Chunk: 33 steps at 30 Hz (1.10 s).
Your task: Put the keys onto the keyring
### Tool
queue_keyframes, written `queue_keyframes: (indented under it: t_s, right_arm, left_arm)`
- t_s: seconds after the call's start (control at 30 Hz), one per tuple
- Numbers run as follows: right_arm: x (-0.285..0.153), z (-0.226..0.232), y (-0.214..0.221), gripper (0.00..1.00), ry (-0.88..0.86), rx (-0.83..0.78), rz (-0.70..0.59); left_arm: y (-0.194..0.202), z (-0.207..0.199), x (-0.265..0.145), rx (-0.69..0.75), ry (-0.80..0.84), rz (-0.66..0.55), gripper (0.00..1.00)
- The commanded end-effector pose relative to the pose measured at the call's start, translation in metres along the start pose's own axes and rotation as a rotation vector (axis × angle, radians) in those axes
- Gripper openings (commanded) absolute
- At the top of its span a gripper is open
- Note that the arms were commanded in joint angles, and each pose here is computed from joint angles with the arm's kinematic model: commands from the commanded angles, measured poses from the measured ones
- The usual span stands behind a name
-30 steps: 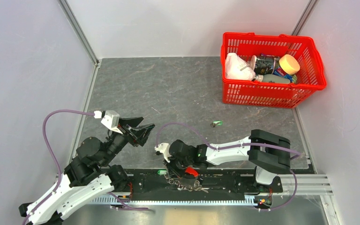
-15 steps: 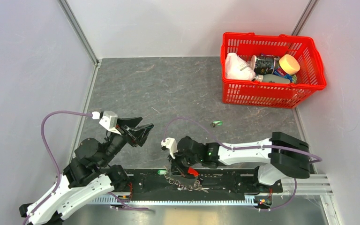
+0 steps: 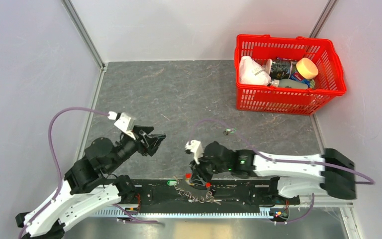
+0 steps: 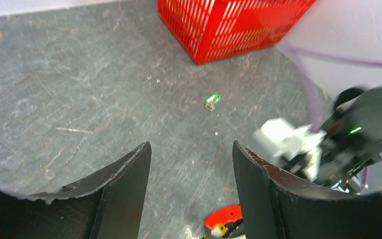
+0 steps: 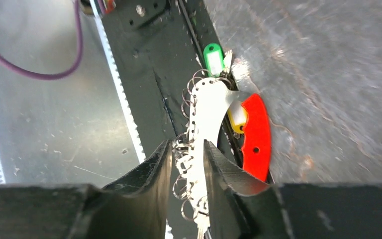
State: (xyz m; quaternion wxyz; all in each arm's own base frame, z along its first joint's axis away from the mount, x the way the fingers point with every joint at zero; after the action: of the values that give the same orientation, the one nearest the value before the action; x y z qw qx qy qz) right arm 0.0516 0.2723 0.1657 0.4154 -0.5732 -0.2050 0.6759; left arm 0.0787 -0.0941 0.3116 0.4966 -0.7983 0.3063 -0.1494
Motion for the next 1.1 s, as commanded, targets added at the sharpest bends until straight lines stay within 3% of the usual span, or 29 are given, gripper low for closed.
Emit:
queue_keyframes:
  t_s: [0.0,0.17,0.27,0.3,0.4,0.73,0.93,1.07]
  right_arm:
    - [-0.046,-0.001,-0.001,0.39,0.16,0.042,-0.139]
    - [-0.077,-0.002,0.012,0.43,0.258,0.145,-0.262]
    - [-0.088,0.002,0.016,0.57,0.252,0.204,-0.292]
    - [-0.09,0.004,0.018,0.57,0.234,0.217,-0.289]
    - [-0.089,0.01,0.024,0.57,0.162,0.231,-0.226]
    - [-0.056,0.004,0.083,0.62,0.237,0.586,0.042]
    - [-0.042,-0.001,0.086,0.65,0.277,0.63,0.03]
    - [-0.028,-0.005,0.081,0.65,0.281,0.618,0.029]
  left_arm:
    - [0.009,-0.003,0.0,-0.028,-0.051,0.199,0.66]
    - [0.038,-0.001,0.006,-0.171,-0.089,0.319,0.64]
    - [0.053,-0.003,0.011,-0.219,-0.08,0.421,0.64]
    - [0.057,-0.004,0.014,-0.234,-0.08,0.459,0.63]
    - [0.068,-0.01,0.023,-0.273,-0.059,0.571,0.63]
    - [0.101,-0.012,0.055,-0.359,-0.12,0.764,0.63]
    - [0.122,-0.003,0.066,-0.355,-0.209,0.837,0.63]
    - [0.131,0.004,0.071,-0.354,-0.25,0.822,0.63]
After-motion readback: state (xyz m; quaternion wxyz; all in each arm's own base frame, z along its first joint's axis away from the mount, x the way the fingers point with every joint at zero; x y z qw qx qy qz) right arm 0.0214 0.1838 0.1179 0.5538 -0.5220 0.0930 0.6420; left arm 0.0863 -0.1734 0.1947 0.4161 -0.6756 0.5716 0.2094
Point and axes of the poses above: each gripper's point midway between its finger pads, its own x axis out along the fingers, its own z axis along the line the jaws close on, y = z × x, the point moved 10 cm from there along -x, back along the fingers, and after that the axes turned 12 degrees about -x, right-handed, at the moved point
